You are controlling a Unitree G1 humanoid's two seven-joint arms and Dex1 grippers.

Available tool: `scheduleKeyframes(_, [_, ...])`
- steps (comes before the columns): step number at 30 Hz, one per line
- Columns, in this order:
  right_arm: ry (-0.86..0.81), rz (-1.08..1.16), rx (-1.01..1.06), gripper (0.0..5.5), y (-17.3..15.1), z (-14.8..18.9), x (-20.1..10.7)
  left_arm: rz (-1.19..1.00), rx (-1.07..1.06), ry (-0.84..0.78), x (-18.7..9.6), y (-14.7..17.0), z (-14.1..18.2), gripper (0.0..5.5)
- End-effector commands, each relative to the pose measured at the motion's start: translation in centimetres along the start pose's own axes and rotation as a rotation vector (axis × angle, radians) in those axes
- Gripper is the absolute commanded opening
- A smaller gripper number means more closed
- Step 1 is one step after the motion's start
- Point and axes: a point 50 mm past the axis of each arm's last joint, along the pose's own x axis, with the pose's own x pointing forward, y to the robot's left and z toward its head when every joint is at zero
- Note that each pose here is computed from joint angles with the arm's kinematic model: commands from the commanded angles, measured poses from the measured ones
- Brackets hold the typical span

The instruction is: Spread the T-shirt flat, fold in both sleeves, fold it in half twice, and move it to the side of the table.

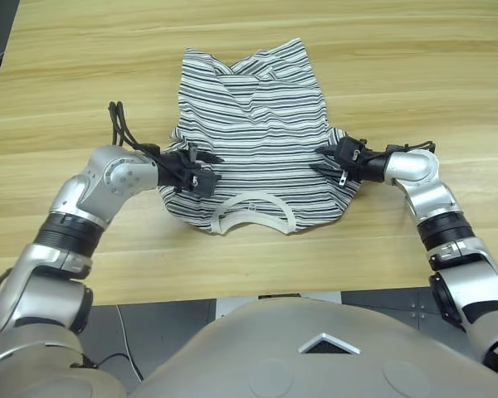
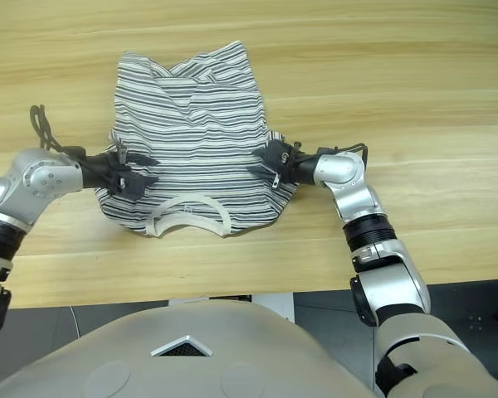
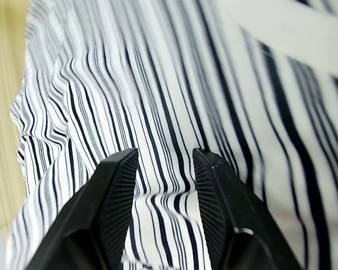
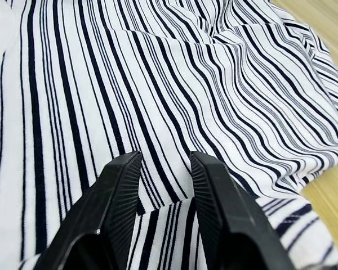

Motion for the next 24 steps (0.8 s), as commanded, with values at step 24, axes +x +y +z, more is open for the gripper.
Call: scheduleKeyframes(24, [-0.267,-0.158,0.118,1.61,-0.9,3.8,-6.7,-0.209,-0.024,-0.167,-5.6,-2.2,6.8,1.83])
